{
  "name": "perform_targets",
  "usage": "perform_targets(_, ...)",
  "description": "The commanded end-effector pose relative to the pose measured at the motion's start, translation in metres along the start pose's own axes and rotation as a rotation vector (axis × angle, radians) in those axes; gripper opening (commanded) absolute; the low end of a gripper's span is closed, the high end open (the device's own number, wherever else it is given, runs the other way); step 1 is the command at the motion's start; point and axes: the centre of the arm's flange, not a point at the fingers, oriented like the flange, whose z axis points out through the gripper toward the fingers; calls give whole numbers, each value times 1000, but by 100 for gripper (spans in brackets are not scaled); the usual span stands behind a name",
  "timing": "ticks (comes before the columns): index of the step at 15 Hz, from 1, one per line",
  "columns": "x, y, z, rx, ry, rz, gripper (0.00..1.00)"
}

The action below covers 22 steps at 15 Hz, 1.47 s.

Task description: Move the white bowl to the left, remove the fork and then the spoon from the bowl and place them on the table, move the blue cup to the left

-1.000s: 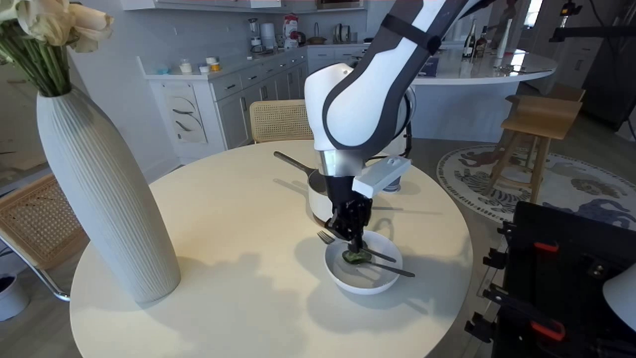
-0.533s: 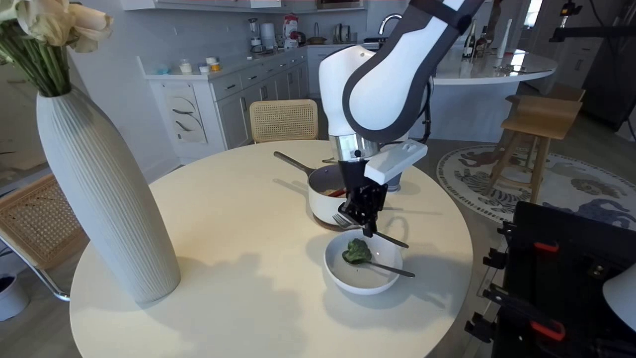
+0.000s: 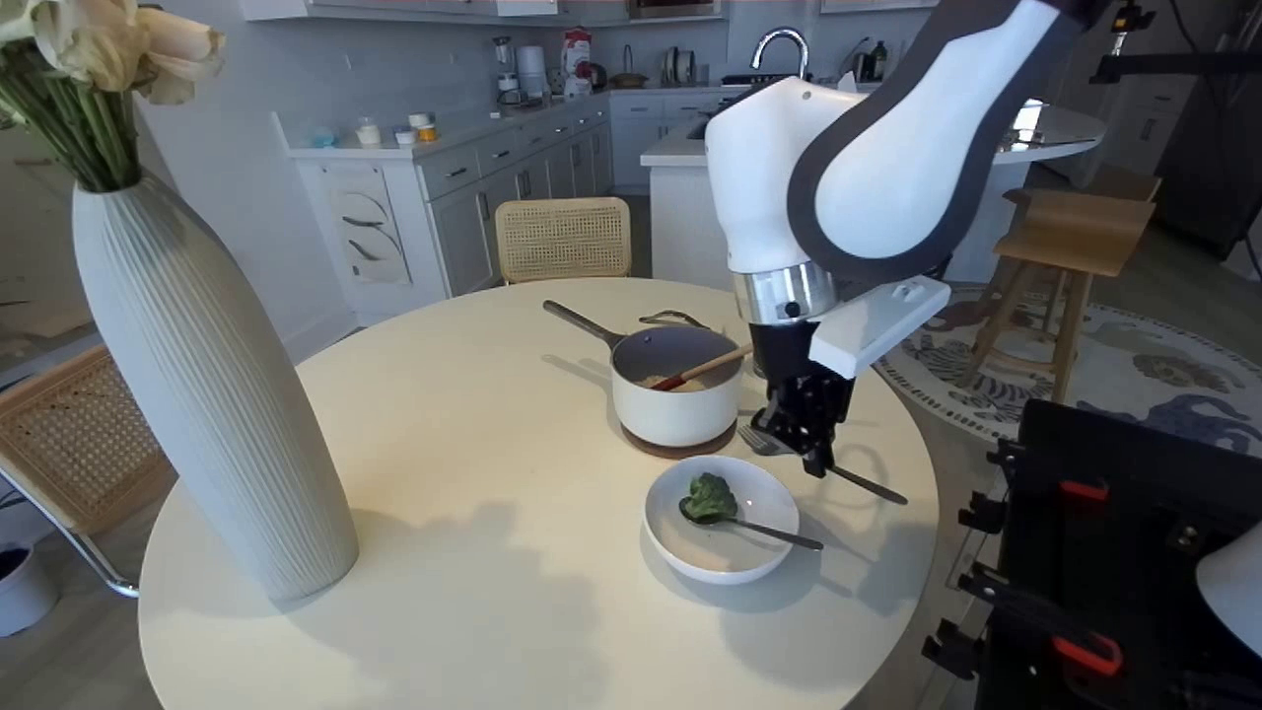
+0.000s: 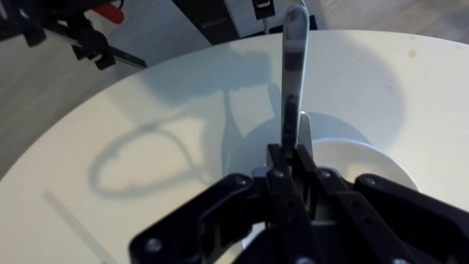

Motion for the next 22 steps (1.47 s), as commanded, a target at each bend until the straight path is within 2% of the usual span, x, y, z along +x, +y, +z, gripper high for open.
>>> perform_targets(1, -42, 23, -1, -21, 40, 54, 3)
perform_targets(5, -40, 49, 4, -12, 94, 69, 3)
perform_targets(12, 4, 92, 13, 14, 148, 91, 3)
perform_targets(16, 24, 89, 27, 26, 184, 86, 3)
perform_targets(22, 49, 83, 58, 19, 170, 92, 3)
